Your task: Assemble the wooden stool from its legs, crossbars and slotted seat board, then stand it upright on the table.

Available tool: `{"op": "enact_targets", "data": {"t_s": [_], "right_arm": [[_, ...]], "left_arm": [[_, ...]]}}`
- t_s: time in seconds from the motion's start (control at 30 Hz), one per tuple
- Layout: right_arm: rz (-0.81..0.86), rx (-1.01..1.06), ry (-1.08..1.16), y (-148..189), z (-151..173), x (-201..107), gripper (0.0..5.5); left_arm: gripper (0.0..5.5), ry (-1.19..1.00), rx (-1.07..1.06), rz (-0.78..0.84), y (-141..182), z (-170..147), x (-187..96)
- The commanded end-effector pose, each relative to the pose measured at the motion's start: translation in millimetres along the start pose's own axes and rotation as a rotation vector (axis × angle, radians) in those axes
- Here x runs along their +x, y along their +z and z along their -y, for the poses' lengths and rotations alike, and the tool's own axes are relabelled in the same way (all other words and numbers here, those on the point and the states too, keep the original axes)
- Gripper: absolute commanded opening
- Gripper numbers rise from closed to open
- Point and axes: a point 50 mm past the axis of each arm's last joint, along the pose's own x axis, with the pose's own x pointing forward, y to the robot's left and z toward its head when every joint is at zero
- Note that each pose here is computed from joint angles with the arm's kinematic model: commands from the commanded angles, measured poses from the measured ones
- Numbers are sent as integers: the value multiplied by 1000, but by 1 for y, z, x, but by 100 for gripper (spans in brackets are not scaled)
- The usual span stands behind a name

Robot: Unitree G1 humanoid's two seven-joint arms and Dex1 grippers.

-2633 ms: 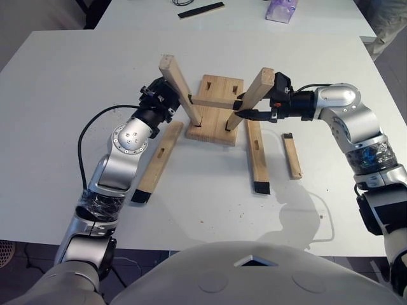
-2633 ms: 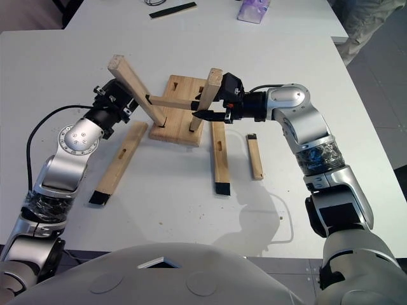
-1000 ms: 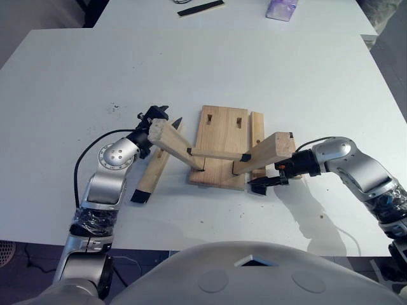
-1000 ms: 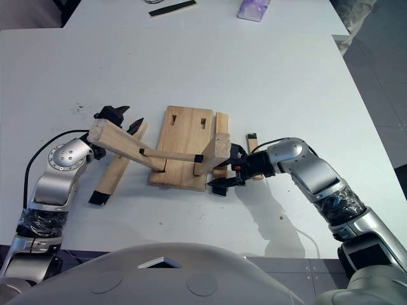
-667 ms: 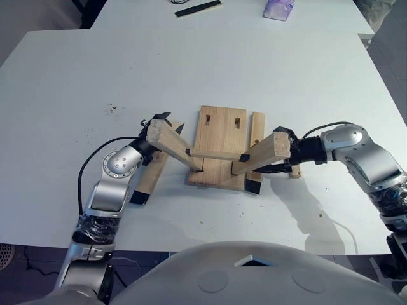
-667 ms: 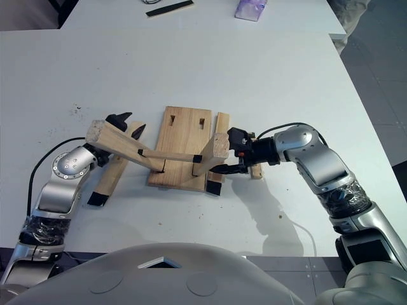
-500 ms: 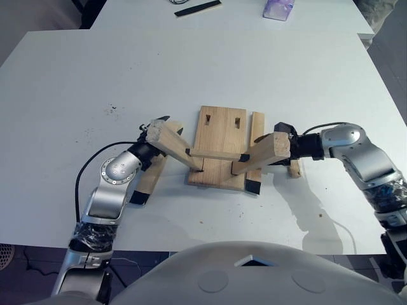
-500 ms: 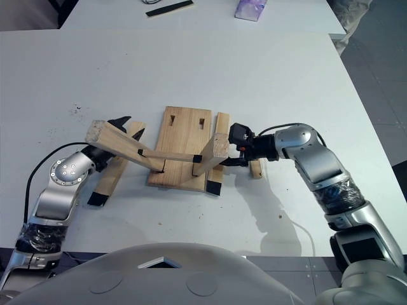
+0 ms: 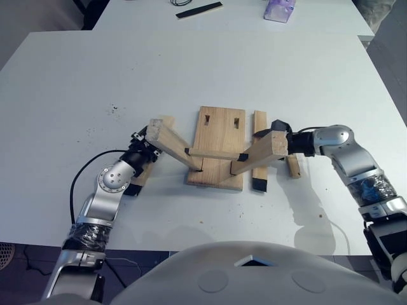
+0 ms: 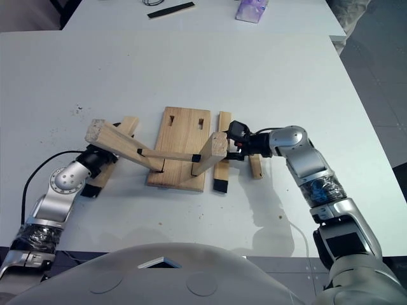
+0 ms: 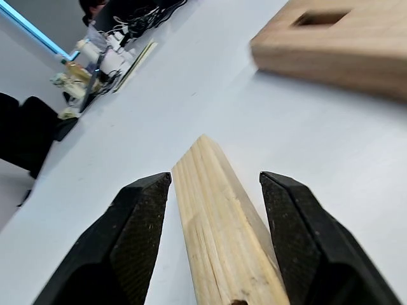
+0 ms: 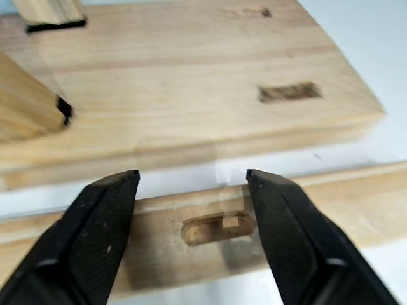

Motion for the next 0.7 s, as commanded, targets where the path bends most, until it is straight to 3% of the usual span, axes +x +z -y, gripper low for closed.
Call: {"op": "enact_targets", "data": {"t_s": [0.03, 0.3, 0.47, 0.57, 0.7], "right_arm": [[-240, 72, 12, -50, -7, -19, 311], [-335, 117, -44, -74, -3, -63, 311], [-314, 133, -65, -74, -4, -68, 311], [-254, 114, -108, -63, -4, -72, 311], [-149, 70, -157, -31, -5, -84, 311]], "left_arm": [[261, -83, 10, -202, -47, 18, -16], [261, -83, 38, -241, -63, 12, -20], [261, -74, 53, -228, -62, 8, -19], [261, -70, 78, -161, -45, 4, -12], [261, -69, 46, 25, 7, -2, 0]]}}
